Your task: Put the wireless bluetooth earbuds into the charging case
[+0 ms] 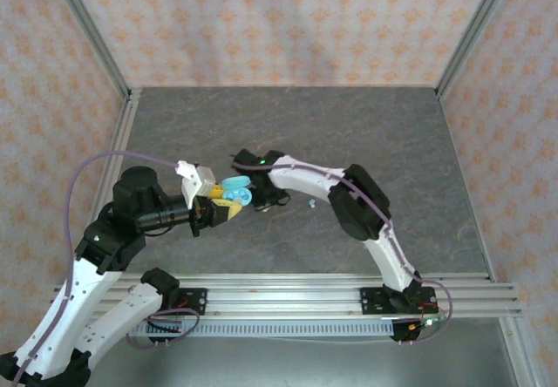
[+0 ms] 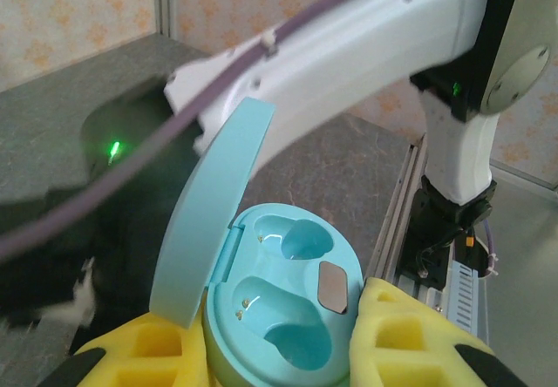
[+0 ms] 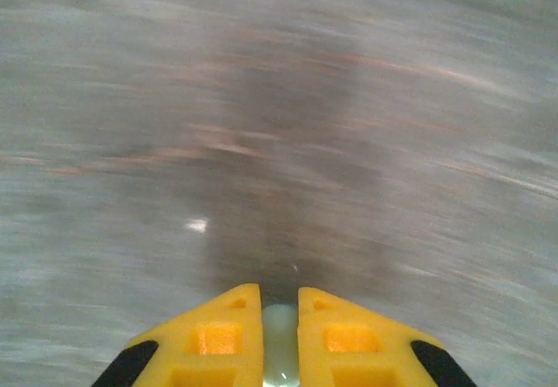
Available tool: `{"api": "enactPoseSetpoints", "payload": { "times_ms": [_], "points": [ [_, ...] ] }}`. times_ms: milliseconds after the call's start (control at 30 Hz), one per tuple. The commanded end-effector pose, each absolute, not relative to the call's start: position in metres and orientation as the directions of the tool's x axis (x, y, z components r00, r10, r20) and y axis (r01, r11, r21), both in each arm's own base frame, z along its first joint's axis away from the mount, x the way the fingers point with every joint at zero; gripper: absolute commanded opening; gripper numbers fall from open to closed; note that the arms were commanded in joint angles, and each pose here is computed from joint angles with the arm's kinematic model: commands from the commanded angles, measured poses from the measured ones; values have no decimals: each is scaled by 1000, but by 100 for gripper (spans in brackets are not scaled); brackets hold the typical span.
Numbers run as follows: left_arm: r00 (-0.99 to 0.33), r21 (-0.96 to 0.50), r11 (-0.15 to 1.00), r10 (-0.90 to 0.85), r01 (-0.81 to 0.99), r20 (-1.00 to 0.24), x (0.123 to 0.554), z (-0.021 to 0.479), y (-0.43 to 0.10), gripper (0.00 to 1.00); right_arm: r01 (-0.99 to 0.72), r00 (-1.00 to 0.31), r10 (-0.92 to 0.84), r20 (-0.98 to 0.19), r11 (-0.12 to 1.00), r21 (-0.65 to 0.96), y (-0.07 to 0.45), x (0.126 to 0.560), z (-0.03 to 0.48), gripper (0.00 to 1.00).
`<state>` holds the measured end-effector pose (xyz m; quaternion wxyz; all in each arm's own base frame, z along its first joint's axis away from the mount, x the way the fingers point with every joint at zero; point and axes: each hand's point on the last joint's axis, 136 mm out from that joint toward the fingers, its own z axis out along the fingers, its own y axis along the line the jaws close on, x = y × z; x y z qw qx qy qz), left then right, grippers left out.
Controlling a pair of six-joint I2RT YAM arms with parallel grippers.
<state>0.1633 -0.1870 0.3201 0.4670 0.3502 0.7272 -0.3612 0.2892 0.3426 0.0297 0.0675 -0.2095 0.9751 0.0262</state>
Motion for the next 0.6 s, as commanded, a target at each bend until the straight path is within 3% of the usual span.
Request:
{"api": "enactPoseSetpoints", "payload": {
  "times_ms": [0, 167, 367, 567],
  "points": [
    [-309, -192, 506, 158, 841, -938, 172, 321, -188, 12, -294, -946, -302, -121, 953, -77, 290, 290, 47, 14],
    [-319, -203, 503, 156, 840, -935, 178, 317, -191, 12, -268, -962, -273, -22, 954, -137, 257, 277, 34, 16],
    [-330, -211, 506, 157, 837, -931, 182, 311, -193, 12, -242, -970, -240, 33, 967, -83, 266, 268, 19, 21],
    [-339, -211, 512, 170, 832, -925, 183, 305, -192, 12, -212, -977, -211, 31, 976, -55, 270, 270, 22, 33]
  ]
}}
